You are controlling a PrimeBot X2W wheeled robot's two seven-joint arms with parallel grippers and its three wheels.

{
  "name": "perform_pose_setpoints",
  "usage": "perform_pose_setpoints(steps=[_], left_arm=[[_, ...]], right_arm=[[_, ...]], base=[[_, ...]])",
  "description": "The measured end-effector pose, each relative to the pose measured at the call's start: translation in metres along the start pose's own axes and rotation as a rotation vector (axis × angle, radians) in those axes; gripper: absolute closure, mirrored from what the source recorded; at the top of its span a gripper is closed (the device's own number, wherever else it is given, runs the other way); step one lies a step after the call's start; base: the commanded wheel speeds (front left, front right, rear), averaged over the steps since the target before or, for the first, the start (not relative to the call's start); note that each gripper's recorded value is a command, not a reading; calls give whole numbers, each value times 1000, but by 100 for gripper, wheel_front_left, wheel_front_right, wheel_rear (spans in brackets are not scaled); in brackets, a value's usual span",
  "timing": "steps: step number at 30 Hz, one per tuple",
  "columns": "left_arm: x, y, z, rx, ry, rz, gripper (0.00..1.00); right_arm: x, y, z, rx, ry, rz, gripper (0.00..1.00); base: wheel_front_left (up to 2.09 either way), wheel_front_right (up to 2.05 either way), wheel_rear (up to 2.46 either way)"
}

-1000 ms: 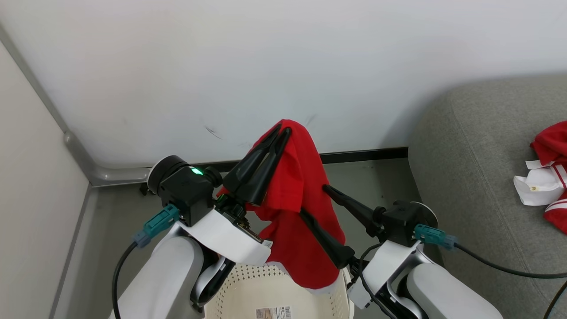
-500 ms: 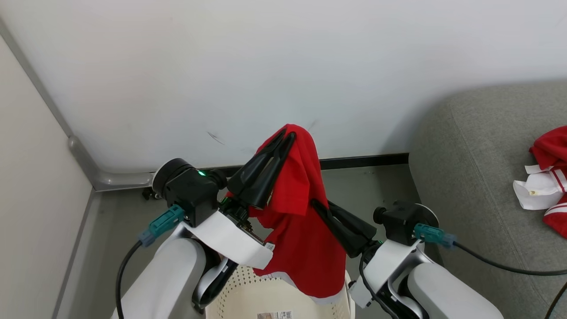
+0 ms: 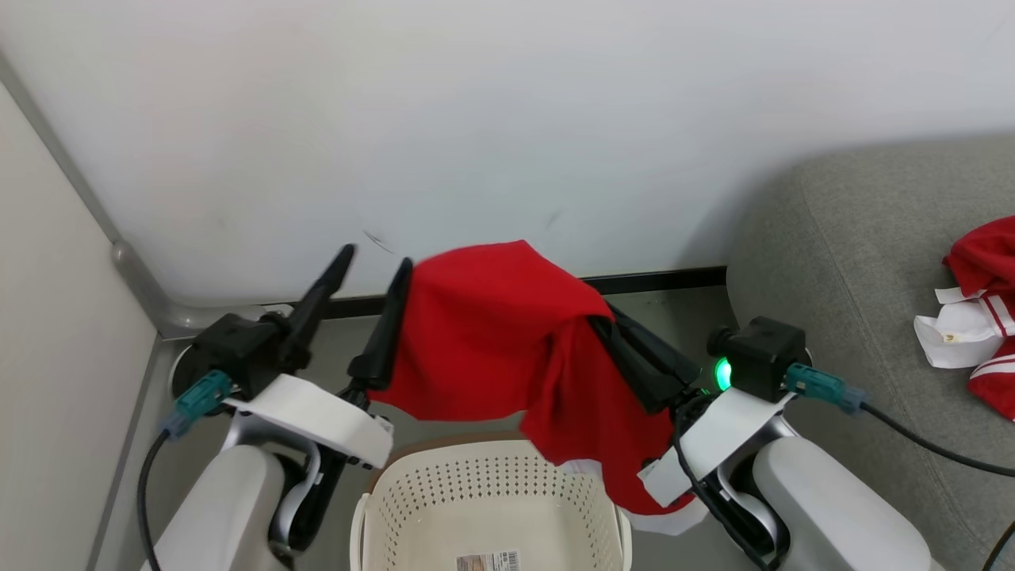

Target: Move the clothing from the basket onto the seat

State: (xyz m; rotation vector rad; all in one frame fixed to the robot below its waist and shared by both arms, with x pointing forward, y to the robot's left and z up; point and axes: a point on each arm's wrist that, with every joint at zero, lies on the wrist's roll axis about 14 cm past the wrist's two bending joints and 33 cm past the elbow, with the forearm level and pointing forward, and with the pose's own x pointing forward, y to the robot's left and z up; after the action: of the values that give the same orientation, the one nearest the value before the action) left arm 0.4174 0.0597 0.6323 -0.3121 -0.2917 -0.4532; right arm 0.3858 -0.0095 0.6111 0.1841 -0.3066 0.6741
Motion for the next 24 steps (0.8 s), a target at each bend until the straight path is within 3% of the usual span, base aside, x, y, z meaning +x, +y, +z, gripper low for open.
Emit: perform_pose_setpoints(steps=[8, 24], left_arm=[[-14, 42, -16, -20, 38, 150, 0], [-63, 130, -11, 71, 20, 424, 0]], right_arm=[[-4, -25, 11, -14, -33, -67, 100], [-37, -94, 26, -52, -77, -296, 100]], base=[[0, 0, 0], [0, 0, 0]])
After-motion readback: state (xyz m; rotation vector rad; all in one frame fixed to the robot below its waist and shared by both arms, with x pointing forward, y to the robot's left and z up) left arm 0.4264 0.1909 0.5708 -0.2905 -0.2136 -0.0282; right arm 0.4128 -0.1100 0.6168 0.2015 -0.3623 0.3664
